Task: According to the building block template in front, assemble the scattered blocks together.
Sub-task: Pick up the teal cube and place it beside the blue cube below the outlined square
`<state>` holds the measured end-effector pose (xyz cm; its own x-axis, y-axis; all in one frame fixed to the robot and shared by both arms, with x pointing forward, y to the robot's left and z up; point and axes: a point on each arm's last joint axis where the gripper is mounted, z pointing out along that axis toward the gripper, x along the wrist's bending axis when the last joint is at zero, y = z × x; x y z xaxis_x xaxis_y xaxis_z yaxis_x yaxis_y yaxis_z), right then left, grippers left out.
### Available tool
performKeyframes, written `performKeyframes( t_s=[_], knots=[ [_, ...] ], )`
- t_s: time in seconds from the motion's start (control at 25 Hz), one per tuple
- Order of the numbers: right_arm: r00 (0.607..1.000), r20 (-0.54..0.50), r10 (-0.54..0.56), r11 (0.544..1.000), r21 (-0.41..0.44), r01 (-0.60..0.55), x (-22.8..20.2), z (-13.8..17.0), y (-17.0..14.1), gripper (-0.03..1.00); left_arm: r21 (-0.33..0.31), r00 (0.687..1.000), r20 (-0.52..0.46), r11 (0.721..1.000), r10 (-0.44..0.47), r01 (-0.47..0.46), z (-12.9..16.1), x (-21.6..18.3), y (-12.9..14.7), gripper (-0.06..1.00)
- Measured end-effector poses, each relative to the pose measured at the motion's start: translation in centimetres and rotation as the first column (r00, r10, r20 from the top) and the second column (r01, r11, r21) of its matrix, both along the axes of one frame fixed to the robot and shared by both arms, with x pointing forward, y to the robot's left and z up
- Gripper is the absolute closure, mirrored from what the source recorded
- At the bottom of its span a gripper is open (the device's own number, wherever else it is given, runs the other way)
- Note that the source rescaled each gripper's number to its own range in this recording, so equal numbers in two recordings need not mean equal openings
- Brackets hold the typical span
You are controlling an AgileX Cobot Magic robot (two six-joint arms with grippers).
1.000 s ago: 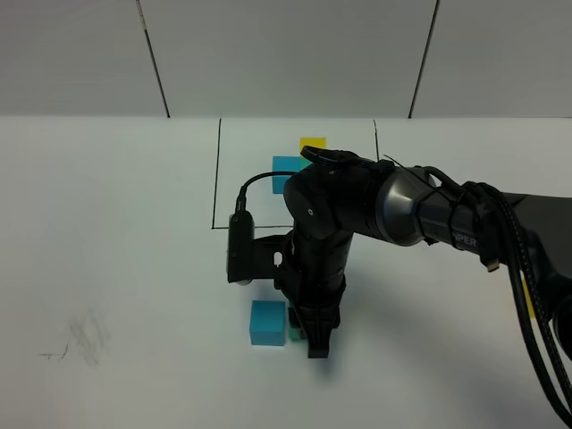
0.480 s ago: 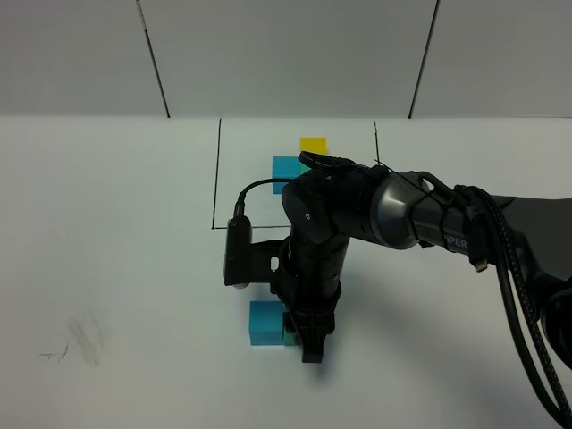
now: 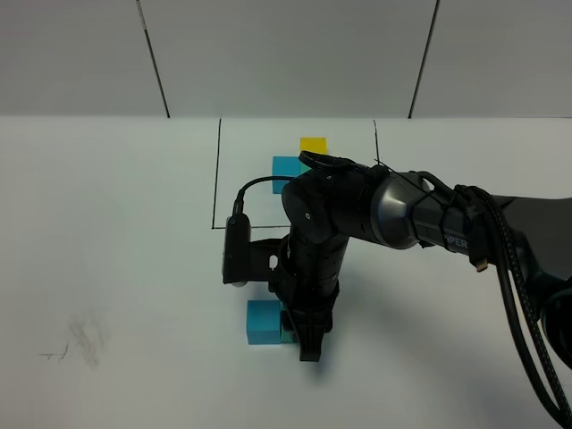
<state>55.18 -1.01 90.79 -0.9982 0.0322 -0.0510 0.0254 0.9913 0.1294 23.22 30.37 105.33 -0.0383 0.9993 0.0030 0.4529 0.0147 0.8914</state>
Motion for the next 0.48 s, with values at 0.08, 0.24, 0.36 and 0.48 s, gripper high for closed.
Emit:
performKeyframes(
  t_s=[0.08,0.24,0.36,0.48],
  knots=[
    [1.0,-0.003,0.0,1.0,-0.003,0.0,0.0,-0.3,0.0,0.66,0.0,1.0,0.0,1.0,0.0,0.0,0.0,0.0,0.0,0.57],
    [1.0,-0.013,-0.002,1.0,-0.01,0.002,0.1,-1.1,0.1,0.66,0.0,1.0,0.0,1.0,0.0,0.0,0.0,0.0,0.0,0.57],
    [1.0,-0.013,-0.002,1.0,-0.01,0.002,0.1,-1.1,0.1,0.66,0.0,1.0,0.0,1.0,0.0,0.0,0.0,0.0,0.0,0.57],
    [1.0,-0.014,-0.006,1.0,-0.009,0.006,0.1,-1.1,0.1,0.66,0.0,1.0,0.0,1.0,0.0,0.0,0.0,0.0,0.0,0.57]
  ],
)
